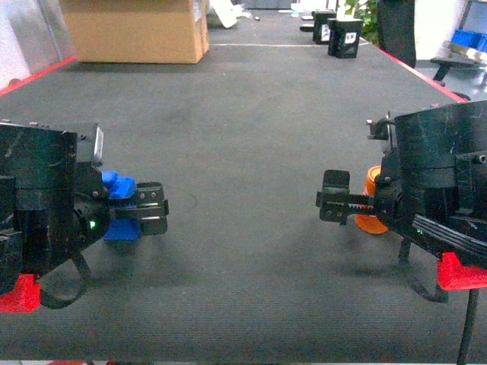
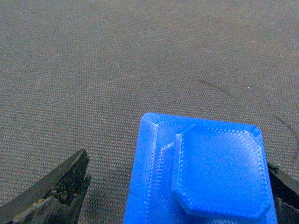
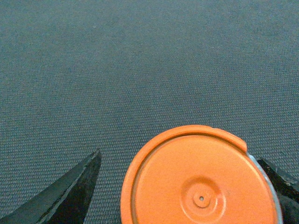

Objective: Sort blue parts and orange caps into right shelf containers

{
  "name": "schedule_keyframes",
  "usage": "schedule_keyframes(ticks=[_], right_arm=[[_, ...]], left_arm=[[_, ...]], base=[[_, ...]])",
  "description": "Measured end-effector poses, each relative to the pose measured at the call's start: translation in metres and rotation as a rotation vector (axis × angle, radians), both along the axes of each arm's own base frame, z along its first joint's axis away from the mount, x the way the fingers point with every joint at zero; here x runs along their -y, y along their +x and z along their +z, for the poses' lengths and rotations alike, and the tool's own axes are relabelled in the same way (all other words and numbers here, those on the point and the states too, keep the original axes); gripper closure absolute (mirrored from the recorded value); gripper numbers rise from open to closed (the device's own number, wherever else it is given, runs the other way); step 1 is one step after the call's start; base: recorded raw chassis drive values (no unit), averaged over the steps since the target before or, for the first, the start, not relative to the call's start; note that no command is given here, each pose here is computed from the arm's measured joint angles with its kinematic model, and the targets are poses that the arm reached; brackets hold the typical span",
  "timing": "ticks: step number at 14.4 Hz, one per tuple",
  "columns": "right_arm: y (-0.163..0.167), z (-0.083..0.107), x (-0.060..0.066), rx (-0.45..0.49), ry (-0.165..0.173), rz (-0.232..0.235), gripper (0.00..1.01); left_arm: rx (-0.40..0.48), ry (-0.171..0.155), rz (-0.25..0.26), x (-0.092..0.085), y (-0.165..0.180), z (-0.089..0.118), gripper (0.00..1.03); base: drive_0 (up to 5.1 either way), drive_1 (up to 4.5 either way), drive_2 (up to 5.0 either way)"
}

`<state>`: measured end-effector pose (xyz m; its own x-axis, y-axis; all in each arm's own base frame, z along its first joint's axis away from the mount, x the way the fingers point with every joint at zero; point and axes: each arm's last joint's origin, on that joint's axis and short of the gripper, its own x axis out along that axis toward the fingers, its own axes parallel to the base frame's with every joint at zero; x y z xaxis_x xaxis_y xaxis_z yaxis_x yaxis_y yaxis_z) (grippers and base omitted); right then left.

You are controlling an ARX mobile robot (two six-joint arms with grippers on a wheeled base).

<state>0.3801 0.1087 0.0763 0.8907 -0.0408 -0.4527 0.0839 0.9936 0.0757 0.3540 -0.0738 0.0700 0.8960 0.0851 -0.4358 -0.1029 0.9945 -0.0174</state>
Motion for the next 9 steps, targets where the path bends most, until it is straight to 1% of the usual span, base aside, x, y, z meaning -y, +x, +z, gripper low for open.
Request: schedule_keyframes(ticks=[1,2,4,5,6,7,9], right_arm=[[0.0004,0.0004,0.0001,0.006,-0.003,-0.006,0.03],[0.0006,0.0006,0.0001,0.005,-0.008,-0.007,0.07],[0.0007,-0.0002,0.0001,-0.004,-0.032,0.002,0.28],[0.0006,-0.0005,0.0002,-0.008,-0.038,0.003,0.37],[0.0004,-0.0008,0.0003,-0.011,-0.042,0.005,0.48],[0.0004,-0.0008,0.0002,-0.011,-0.044,0.006,0.54],[0.0005,-0.0007,0.0002,-0.01,-0.044,0.006,0.55]], left_arm=[[0.0,-0.005,0.002,0.0,0.0,0.0,0.05],[0.001,-0.012,0.005,0.0,0.0,0.0,0.05],[-0.004,-0.016,0.01,0.0,-0.0001,-0.0009,0.05],[-0.004,-0.015,0.012,-0.0001,0.0,-0.0015,0.11],[-0.006,-0.014,0.013,-0.0001,0.0,-0.002,0.21],[0.0,-0.015,0.012,0.0003,0.0001,-0.0019,0.32],[0.007,-0.017,0.009,0.0015,0.0009,-0.0009,0.52]], base=[[0.0,0.0,0.0],[0.0,0.0,0.0],[0.0,0.0,0.0],[0.0,0.0,0.0],[0.0,0.0,0.0],[0.0,0.0,0.0],[0.0,0.0,0.0]])
